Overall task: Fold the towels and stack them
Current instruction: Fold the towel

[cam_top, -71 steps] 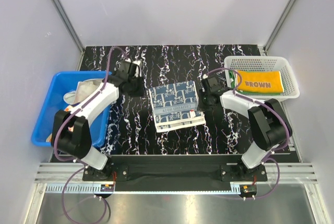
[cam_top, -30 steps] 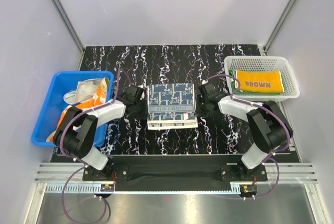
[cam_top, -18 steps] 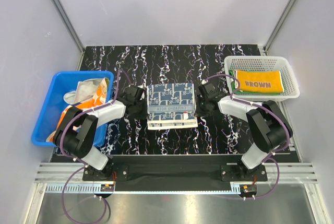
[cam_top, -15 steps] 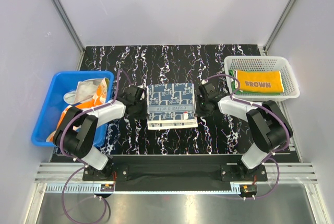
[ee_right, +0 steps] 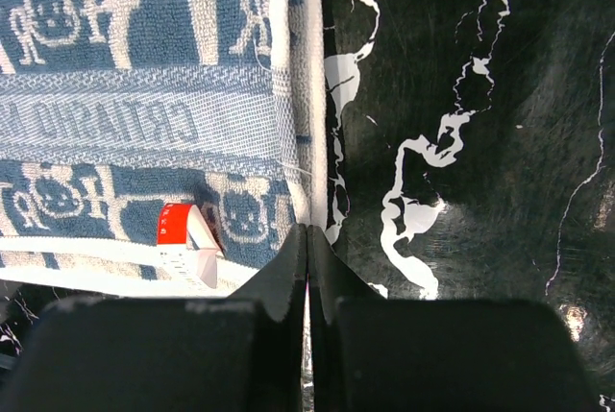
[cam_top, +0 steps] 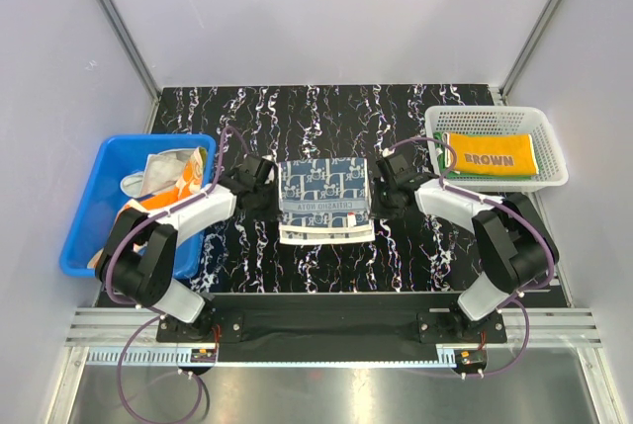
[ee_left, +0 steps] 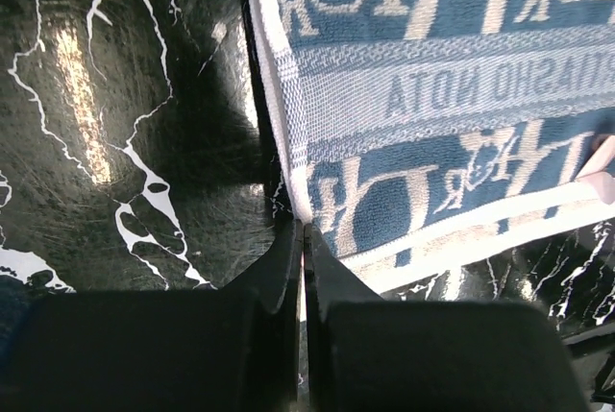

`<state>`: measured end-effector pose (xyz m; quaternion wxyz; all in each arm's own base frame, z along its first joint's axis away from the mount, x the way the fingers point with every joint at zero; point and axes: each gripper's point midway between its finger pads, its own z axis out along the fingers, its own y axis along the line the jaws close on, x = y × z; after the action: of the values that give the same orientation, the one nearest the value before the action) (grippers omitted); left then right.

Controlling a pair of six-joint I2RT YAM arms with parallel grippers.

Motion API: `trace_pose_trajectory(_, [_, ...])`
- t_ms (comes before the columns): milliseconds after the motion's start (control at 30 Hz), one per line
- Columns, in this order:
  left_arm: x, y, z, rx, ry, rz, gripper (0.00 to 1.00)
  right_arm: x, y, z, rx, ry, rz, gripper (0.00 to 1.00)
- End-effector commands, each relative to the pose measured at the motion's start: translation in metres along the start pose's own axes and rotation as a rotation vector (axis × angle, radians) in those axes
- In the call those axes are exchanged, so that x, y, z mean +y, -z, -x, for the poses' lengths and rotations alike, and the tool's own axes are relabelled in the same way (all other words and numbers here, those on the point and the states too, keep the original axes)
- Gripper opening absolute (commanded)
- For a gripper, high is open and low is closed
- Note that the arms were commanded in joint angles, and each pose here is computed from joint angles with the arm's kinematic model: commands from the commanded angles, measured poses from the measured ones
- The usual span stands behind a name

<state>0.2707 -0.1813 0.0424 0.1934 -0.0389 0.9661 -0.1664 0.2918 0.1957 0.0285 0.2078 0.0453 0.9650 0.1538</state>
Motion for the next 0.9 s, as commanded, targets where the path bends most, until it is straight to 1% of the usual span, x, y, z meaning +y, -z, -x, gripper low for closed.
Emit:
trace_pose_trajectory(0, [-0.012,0.013,0.013,-0.039,-0.019,-0.03,0.0,0.016,0.015,0.018,-0.051,0.027,0.045,0.0])
trace_pose_trajectory(67, [-0.015,0.013,0.011,-0.032,-0.023,-0.04,0.0,0.018,0.015,0.018,-0.049,0.03,0.051,0.0])
trace_pose_trajectory(100, [-0.015,0.013,0.011,-0.033,-0.023,-0.039,0.0,0.018,0.015,0.017,-0.044,0.035,0.053,0.02])
trace_pose_trajectory(167, [-0.014,0.01,0.009,-0.023,-0.029,-0.034,0.0,0.017,0.012,0.016,-0.033,0.034,0.05,0.11])
trace_pose_trajectory(200, [-0.012,0.007,0.007,-0.015,-0.029,-0.029,0.03,0.016,0.01,0.014,-0.024,0.032,0.047,0.19])
trace_pose_trajectory(267, [-0.006,0.001,0.001,0.011,-0.027,-0.005,0.1,0.016,0.006,0.01,-0.012,0.024,0.05,0.25])
trace_pose_trajectory(300, [-0.005,-0.001,-0.001,0.016,-0.028,-0.004,0.1,0.017,0.004,0.006,0.0,0.019,0.058,0.26])
trace_pose_trajectory(333, [-0.003,-0.003,-0.006,0.022,-0.028,-0.005,0.11,0.015,0.002,0.003,0.006,0.016,0.058,0.27])
trace_pose_trajectory(367, [-0.002,-0.004,-0.008,0.023,-0.026,-0.007,0.15,0.015,0.0,0.002,0.006,0.014,0.06,0.27])
trace_pose_trajectory(500, [0.002,-0.004,-0.013,0.023,-0.031,0.002,0.24,0.013,-0.004,-0.003,0.02,0.021,0.048,0.27])
trace_pose_trajectory(633, [0.004,-0.004,-0.02,0.036,-0.039,0.005,0.27,0.013,-0.006,-0.004,0.026,0.023,0.036,0.25])
trace_pose_trajectory(733, [0.003,-0.003,-0.026,0.051,-0.044,0.004,0.33,0.014,-0.008,-0.007,0.035,0.023,0.029,0.25])
trace_pose_trajectory(867, [-0.001,0.001,-0.031,0.037,-0.041,-0.016,0.34,0.013,-0.012,-0.011,0.045,0.025,0.008,0.24])
